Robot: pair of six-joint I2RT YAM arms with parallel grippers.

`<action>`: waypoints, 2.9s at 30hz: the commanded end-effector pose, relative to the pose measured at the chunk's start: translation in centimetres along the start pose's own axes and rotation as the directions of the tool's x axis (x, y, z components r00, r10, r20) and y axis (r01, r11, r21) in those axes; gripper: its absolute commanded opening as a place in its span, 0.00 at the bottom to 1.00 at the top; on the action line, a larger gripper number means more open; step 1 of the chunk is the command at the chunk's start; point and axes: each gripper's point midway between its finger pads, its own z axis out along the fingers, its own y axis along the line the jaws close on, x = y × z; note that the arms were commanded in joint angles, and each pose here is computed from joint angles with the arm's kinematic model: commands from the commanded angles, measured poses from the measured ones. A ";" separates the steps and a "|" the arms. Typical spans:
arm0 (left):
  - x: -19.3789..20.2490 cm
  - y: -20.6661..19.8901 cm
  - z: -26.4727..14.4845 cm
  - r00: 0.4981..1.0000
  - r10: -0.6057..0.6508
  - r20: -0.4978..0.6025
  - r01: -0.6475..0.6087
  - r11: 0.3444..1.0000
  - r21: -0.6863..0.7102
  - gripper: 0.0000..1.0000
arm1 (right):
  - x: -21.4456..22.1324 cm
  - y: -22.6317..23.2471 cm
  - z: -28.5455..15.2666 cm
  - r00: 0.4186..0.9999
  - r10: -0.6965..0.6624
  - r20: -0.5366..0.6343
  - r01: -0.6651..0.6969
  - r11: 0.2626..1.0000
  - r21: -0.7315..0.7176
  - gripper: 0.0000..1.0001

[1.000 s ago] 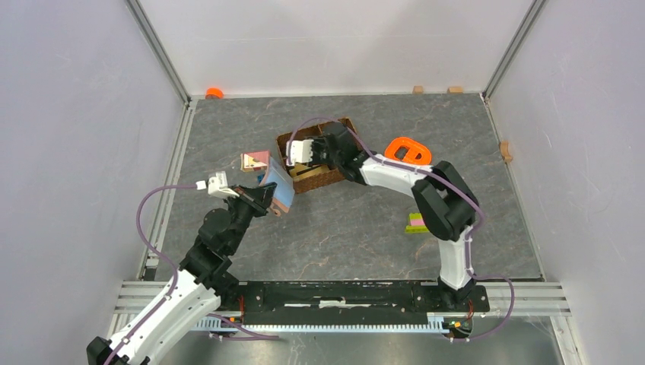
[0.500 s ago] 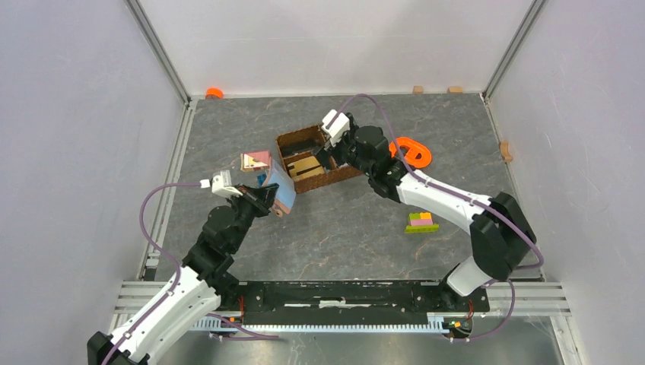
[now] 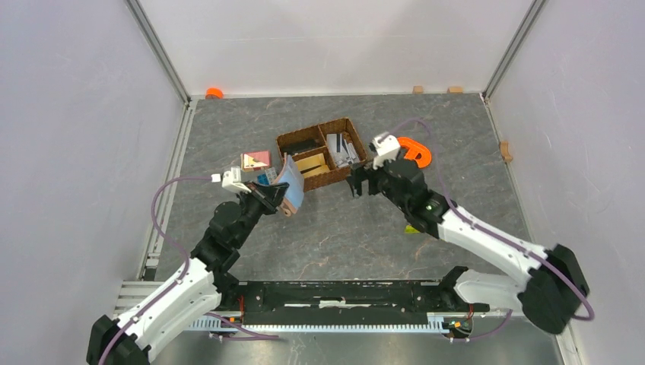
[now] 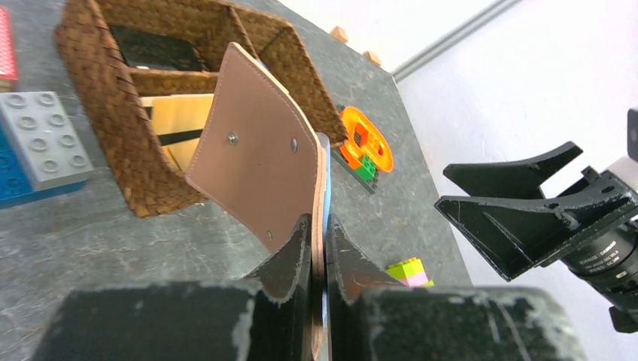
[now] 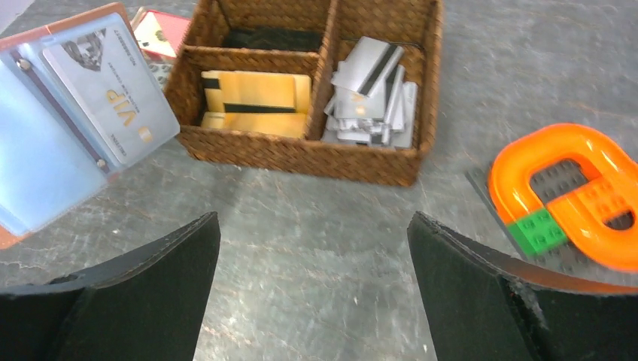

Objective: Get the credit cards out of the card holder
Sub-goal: Remove the credit card from the card holder.

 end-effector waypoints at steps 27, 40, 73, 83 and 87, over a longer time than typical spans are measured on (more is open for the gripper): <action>4.6 -12.2 0.0 0.954 0.100 -0.283 0.091 0.802 0.591 0.02 | 3.0 2.5 -6.7 0.900 0.422 0.110 -0.262 0.725 -0.637 0.98; 3.9 -17.1 -4.6 0.952 0.123 -0.281 0.162 0.574 0.803 0.02 | 1.4 3.6 -8.7 0.883 0.439 0.164 -0.204 0.674 -0.710 0.98; 3.9 -12.3 -1.0 0.972 0.102 -0.213 0.033 0.834 0.551 0.02 | -1.6 8.0 -13.8 0.863 0.481 0.156 -0.093 0.453 -0.886 0.36; 4.0 -13.1 -1.5 0.969 0.110 -0.222 0.045 0.804 0.593 0.02 | -1.2 7.7 -12.9 0.867 0.478 0.144 -0.117 0.475 -0.872 0.52; 4.1 -13.4 -1.7 0.966 0.124 -0.229 0.042 0.792 0.610 0.02 | -1.0 7.2 -12.1 0.870 0.468 0.154 -0.129 0.519 -0.845 0.62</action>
